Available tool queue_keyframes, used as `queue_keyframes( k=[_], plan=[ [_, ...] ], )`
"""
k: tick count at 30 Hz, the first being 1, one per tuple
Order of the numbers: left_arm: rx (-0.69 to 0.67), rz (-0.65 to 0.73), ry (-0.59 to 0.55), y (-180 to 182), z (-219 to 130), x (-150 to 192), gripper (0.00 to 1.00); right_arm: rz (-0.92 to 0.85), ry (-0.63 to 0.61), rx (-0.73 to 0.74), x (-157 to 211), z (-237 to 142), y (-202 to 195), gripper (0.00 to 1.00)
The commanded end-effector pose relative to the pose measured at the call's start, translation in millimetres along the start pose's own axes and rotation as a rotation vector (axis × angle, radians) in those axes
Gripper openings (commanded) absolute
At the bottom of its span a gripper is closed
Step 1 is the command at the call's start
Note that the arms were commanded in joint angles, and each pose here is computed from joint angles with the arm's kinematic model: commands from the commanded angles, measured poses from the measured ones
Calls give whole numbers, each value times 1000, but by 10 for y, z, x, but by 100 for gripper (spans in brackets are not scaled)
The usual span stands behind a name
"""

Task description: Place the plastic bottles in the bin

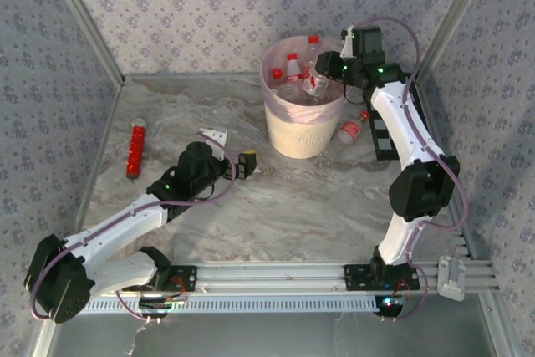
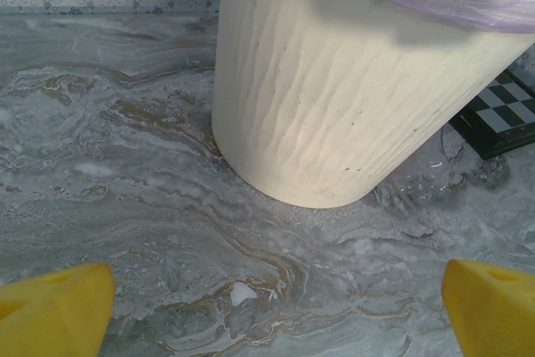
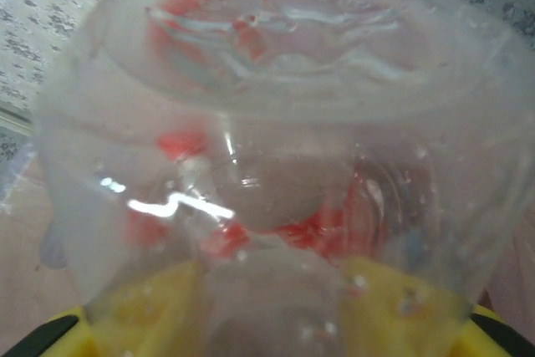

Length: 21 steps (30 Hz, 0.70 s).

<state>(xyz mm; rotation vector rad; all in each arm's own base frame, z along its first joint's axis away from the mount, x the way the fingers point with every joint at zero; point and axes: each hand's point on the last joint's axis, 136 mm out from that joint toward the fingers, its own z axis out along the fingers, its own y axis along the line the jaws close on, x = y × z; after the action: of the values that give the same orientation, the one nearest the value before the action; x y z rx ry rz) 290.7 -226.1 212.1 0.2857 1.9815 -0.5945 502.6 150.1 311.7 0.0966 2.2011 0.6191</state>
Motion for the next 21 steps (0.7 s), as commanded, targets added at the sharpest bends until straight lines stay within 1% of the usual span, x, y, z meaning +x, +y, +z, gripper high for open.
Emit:
queue_keyframes(
  k=[1,5,7,8,10,11,14,16,19,21],
  plan=[
    [-1,-8,1,1,-5,-37,100,36,130,49,380,142,-134,53],
    [-2,-6,9,6,7,-22,100,6,28,52,-26,-295,5,73],
    [1,-10,9,2,25,-13,100,-15,-25,39,-229,-533,85,81],
    [2,-13,11,5,38,-5,100,-25,-50,34,-327,-661,123,87],
    [10,-15,17,-12,61,8,100,-41,-89,38,-477,-876,146,92],
    [13,-16,19,-20,68,8,100,-52,-113,44,-553,-992,158,93],
    [16,-17,22,-25,84,12,100,-62,-178,77,-719,-1223,87,92],
    [17,-18,22,-27,91,8,100,-55,-198,84,-770,-1279,30,88],
    [21,-20,25,-38,101,10,100,-71,-201,69,-790,-1222,35,71],
    [26,-23,26,-50,110,6,100,-86,-196,50,-792,-1113,74,64]
  ],
)
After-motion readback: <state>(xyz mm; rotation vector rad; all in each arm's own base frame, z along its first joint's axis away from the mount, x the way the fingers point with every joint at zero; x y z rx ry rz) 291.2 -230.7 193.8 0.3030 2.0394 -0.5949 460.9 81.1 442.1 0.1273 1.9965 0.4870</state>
